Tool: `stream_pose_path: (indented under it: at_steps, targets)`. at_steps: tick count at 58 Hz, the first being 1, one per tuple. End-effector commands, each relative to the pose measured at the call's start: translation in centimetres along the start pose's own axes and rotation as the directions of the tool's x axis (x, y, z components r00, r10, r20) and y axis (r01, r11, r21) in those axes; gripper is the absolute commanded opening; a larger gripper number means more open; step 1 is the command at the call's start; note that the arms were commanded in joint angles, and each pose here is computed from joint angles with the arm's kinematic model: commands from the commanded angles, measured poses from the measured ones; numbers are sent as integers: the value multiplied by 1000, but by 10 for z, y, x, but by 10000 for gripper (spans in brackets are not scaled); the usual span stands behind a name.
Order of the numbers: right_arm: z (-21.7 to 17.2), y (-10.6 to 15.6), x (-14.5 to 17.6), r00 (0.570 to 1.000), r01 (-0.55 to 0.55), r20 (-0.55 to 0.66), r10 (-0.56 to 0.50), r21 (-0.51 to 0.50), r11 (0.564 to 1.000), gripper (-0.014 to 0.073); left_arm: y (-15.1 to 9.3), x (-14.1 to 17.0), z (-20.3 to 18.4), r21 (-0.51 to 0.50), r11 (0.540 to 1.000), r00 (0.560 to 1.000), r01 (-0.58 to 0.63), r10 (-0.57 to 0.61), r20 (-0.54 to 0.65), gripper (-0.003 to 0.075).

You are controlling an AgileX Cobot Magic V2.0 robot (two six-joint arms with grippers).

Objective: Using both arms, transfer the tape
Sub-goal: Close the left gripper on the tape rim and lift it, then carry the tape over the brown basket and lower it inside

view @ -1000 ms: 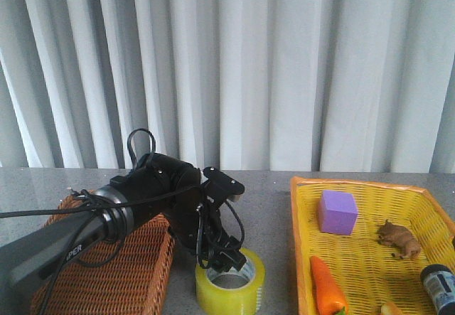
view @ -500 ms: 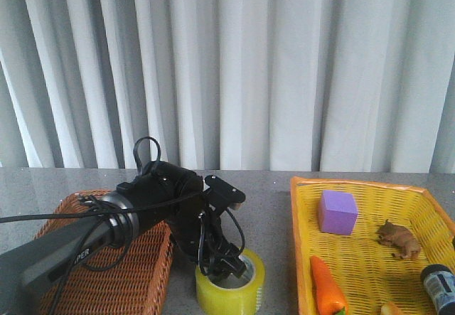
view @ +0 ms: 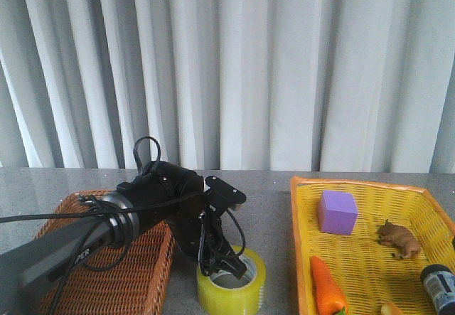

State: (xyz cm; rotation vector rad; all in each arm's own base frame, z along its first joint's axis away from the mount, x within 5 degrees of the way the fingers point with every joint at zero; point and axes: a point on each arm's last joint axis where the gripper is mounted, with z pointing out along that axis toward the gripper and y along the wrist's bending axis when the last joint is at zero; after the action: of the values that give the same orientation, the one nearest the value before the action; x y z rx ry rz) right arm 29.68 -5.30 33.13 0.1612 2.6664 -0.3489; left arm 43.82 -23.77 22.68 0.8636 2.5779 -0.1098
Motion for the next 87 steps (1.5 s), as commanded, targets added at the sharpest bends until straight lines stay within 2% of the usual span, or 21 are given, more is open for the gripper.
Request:
stream_pose_path:
  at_steps: [1, 15, 29, 43, 51, 57, 66, 72, 79, 87]
  targets:
    - [-17, -7, -6, 996, -9, 90, 7, 17, 1000, -7, 0, -16, -40, -19, 1000, 991, 1, 2, 137, 83]
    - [-17, -7, -6, 996, -9, 90, 7, 17, 1000, -7, 0, -17, -46, -21, 1000, 989, 1, 2, 147, 84]
    - [-17, -7, -6, 996, -9, 90, 7, 17, 1000, -7, 1, -24, -102, -47, 999, 958, 2, 12, 288, 84]
    - [-17, -7, -6, 996, -9, 90, 7, 17, 1000, -7, 11, -19, -171, -203, 979, 920, -14, 92, 380, 84]
    - [-17, -7, -6, 996, -9, 90, 7, 17, 1000, -7, 20, -8, -210, -307, 951, 915, 35, 93, 392, 84]
    - [-17, -7, -6, 996, -9, 90, 7, 17, 1000, -7, 33, 1, -234, -369, 921, 910, 122, 44, 412, 84]
    - [-17, -7, -6, 996, -9, 90, 7, 17, 1000, -7, 65, 22, -259, -378, 873, 889, 308, -123, 440, 84]
    - [-17, -7, -6, 996, -9, 90, 7, 17, 1000, -7, 90, 37, -266, -385, 825, 865, 414, -225, 447, 84]
    - [-17, -7, -6, 996, -9, 90, 7, 17, 1000, -7, 113, 54, -253, -375, 778, 837, 504, -332, 435, 84]
    - [-17, -7, -6, 996, -9, 90, 7, 17, 1000, -7, 126, 67, -220, -383, 781, 856, 493, -355, 377, 85]
